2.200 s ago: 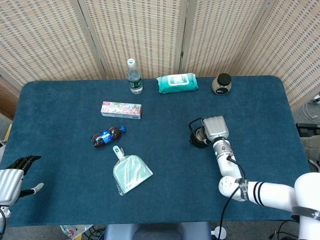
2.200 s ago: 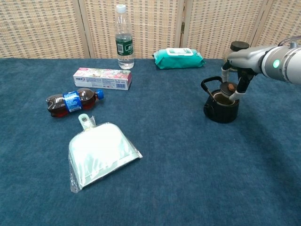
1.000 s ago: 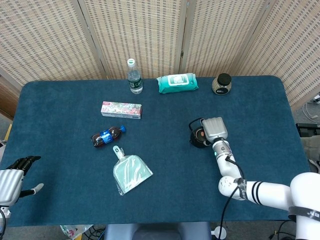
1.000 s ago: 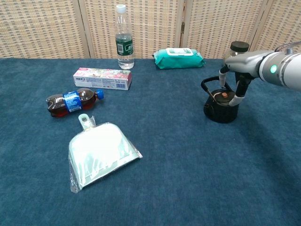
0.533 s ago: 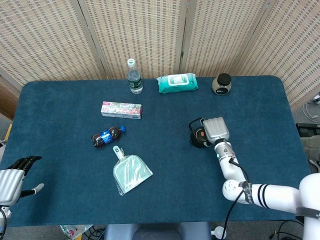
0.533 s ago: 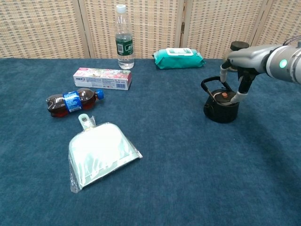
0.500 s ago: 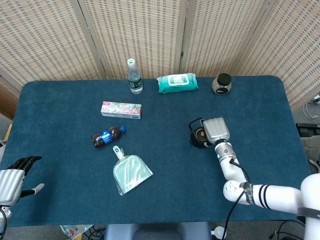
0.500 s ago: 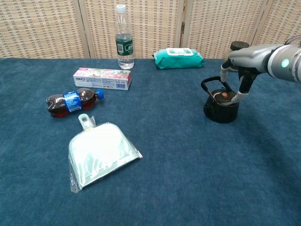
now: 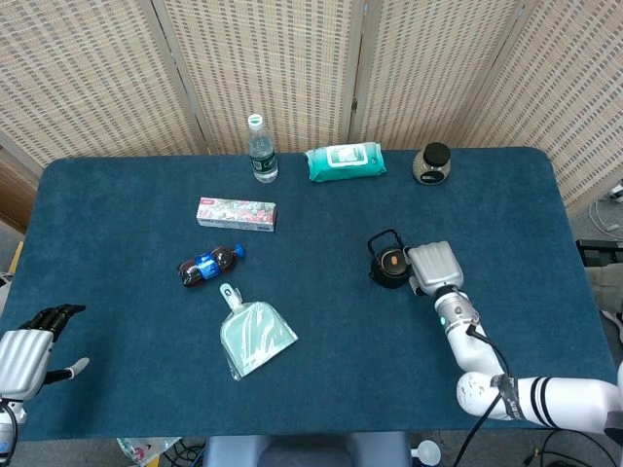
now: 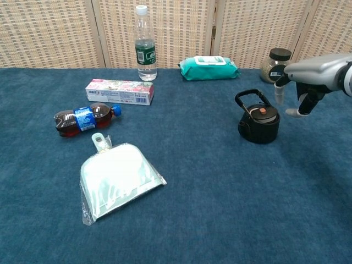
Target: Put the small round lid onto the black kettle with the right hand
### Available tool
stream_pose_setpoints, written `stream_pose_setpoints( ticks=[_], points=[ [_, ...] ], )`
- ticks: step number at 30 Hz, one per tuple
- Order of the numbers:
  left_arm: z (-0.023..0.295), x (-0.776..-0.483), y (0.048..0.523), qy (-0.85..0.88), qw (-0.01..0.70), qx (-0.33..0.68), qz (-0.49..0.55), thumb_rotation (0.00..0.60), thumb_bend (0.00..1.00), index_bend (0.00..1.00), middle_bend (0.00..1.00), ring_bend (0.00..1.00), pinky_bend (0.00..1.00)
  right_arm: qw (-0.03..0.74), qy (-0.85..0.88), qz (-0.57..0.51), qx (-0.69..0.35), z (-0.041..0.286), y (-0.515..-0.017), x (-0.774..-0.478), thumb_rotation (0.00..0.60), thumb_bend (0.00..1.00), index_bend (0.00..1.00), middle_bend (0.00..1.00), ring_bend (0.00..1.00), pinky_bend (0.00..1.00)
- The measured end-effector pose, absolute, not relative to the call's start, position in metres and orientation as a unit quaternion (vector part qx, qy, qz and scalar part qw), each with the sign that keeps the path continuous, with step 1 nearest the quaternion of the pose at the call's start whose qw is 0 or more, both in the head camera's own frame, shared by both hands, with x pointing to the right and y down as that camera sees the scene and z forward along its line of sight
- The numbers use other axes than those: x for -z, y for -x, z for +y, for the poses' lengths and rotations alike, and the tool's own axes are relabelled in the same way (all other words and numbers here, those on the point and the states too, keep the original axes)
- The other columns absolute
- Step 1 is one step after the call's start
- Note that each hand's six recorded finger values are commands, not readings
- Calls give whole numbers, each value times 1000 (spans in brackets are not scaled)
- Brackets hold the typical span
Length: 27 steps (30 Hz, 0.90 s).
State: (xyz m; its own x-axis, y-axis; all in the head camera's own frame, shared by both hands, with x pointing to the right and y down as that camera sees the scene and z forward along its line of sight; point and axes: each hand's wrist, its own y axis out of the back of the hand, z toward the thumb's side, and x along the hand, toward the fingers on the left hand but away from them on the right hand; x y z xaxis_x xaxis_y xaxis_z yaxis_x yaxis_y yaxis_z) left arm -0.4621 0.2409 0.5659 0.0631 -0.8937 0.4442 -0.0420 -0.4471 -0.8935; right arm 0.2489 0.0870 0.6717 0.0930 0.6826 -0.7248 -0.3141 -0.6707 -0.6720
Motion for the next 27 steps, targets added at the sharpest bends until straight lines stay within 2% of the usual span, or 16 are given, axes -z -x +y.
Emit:
stream_pose_setpoints(
  ticks=[27],
  points=[
    [241,-566,464,629,369,573,375,600,113,220,278,267,497,371,633,-134,-666,91,-252,-690,600,411,391,1000,973,1000]
  ],
)
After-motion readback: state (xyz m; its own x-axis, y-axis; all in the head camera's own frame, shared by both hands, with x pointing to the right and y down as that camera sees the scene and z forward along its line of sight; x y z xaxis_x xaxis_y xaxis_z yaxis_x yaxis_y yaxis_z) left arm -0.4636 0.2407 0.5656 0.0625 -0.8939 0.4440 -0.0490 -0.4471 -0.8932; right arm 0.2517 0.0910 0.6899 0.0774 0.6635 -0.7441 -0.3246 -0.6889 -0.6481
